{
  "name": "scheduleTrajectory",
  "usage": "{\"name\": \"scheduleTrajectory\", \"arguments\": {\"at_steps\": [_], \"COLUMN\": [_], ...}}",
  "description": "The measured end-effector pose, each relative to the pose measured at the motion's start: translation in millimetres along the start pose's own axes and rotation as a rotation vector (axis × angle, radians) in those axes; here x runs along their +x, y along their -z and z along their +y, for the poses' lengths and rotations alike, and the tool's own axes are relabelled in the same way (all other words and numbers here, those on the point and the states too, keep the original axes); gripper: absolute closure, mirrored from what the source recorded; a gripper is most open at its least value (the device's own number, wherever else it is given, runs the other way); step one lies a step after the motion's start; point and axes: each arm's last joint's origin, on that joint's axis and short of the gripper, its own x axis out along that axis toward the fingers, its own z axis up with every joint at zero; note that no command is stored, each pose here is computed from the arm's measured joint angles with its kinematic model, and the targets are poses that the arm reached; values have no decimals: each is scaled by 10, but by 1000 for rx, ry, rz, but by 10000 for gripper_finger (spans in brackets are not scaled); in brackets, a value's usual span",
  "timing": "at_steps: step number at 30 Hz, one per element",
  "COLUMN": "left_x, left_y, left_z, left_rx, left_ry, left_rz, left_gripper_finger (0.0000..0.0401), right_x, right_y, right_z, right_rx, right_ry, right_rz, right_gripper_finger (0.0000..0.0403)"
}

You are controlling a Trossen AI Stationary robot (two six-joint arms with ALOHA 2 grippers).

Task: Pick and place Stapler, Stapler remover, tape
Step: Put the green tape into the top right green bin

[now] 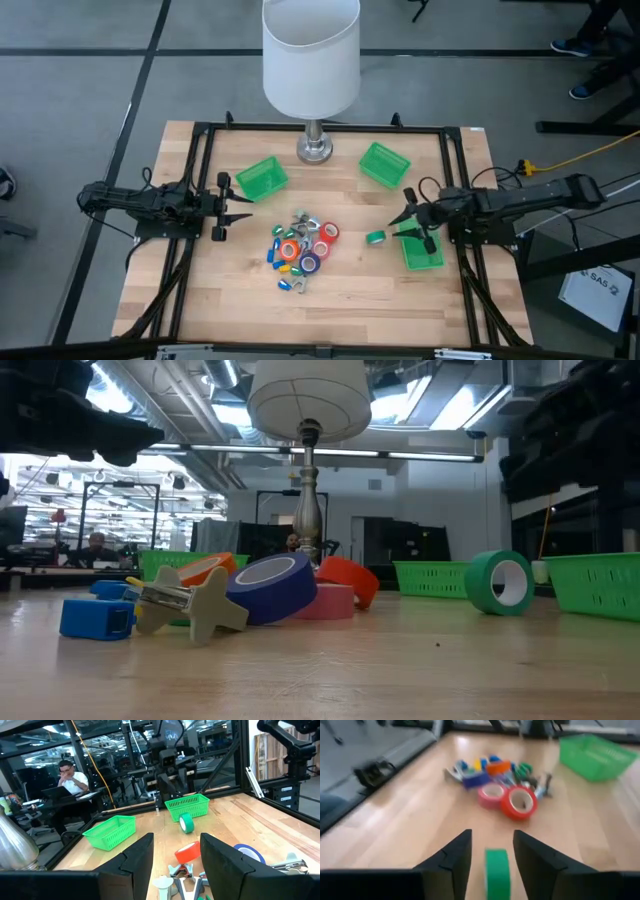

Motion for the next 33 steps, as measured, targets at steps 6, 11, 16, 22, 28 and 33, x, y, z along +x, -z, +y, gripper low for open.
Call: {"name": "scheduleTrajectory", "arguments": {"at_steps": [6,11,16,22,28,33], "left_x": [0,0,0,0,0,0], "left_y": [-1,0,0,-1,0,0], "left_z": [0,0,0,1,0,0], "left_rx": [0,0,0,0,0,0], "left_ry": [0,-1,0,-1,0,0], "left_rz": [0,0,0,0,0,0], "left_gripper_finger": [244,244,244,244,244,244], "right_x": [147,252,333,484,709,806], "right_y": [104,114,172,134,-72,-138], "right_z": [-26,-45,-70,-77,-113,-128], "right_rx": [18,11,-3,37,30,48], "right_ry": [22,34,79,74,96,89], "right_rz": [114,113,157,233,378,557], "right_gripper_finger": [175,134,126,126,141,160]}}
